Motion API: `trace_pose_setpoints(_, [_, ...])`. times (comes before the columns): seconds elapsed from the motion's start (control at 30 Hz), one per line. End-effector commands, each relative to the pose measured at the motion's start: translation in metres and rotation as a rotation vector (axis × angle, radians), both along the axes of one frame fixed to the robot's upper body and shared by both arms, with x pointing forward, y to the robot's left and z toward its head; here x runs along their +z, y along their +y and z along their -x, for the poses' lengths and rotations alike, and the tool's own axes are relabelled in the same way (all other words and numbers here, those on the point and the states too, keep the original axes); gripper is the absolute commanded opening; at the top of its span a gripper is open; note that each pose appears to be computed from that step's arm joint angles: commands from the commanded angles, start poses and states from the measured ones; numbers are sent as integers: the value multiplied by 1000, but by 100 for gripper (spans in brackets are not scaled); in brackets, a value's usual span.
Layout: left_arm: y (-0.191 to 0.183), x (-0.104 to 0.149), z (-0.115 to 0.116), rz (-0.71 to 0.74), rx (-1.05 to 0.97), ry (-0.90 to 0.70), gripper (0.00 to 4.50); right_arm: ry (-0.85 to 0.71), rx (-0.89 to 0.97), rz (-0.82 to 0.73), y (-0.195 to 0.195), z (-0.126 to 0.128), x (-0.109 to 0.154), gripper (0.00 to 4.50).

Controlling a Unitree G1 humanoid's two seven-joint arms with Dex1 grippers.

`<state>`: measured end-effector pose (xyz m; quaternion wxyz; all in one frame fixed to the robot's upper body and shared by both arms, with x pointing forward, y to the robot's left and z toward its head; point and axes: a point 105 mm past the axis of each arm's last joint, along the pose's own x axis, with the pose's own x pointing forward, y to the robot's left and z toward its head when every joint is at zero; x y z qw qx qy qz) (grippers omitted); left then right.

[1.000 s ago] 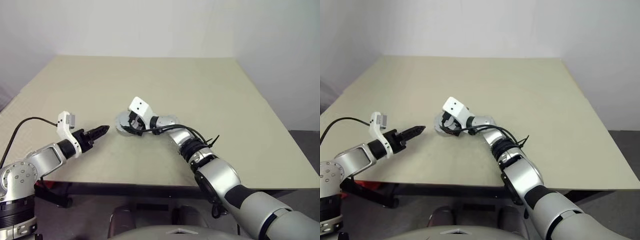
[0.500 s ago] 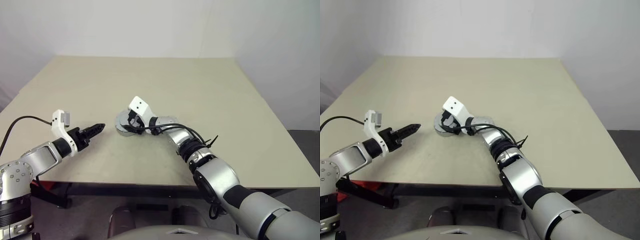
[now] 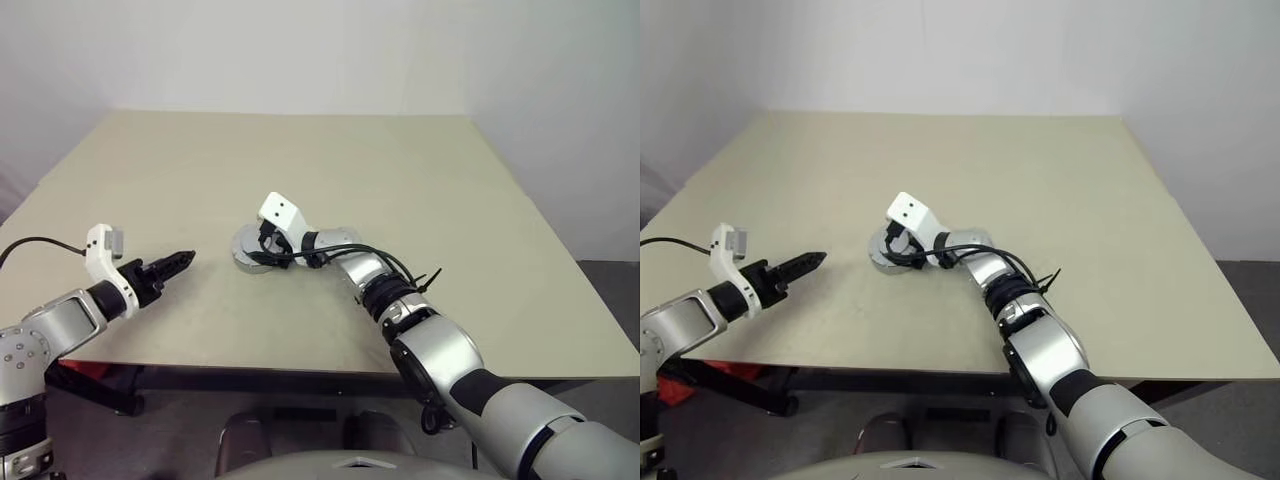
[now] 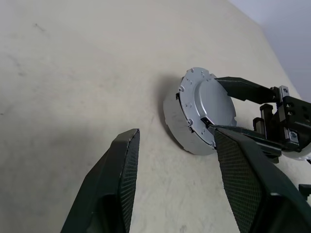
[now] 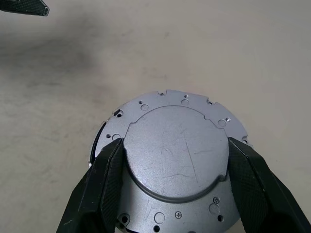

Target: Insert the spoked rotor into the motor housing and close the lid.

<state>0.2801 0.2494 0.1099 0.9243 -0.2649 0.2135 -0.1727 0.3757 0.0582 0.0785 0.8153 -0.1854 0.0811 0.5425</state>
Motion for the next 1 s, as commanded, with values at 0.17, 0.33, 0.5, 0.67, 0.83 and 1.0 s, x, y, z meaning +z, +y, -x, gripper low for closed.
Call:
trace_pose_setpoints(0.17, [-3,9,1,-10,-2,-48,256,55,23,18,-5,3,0,315])
trace_pose_setpoints(0.33, [-5,5,1,-10,0,-40,256,114,46,-25,-1,9,5,315])
trace_pose_setpoints(0.5, [-7,3,1,-11,-1,-36,256,150,62,-53,1,14,7,315])
trace_pose_setpoints(0.67, [-6,3,1,-14,-1,-34,256,153,65,-55,1,15,8,315])
trace_pose_setpoints(0.83, [-6,3,1,-16,-1,-33,256,150,66,-48,1,15,7,315])
trace_pose_setpoints(1.0, [-8,-1,2,-16,-3,-24,256,128,46,-35,0,12,6,315])
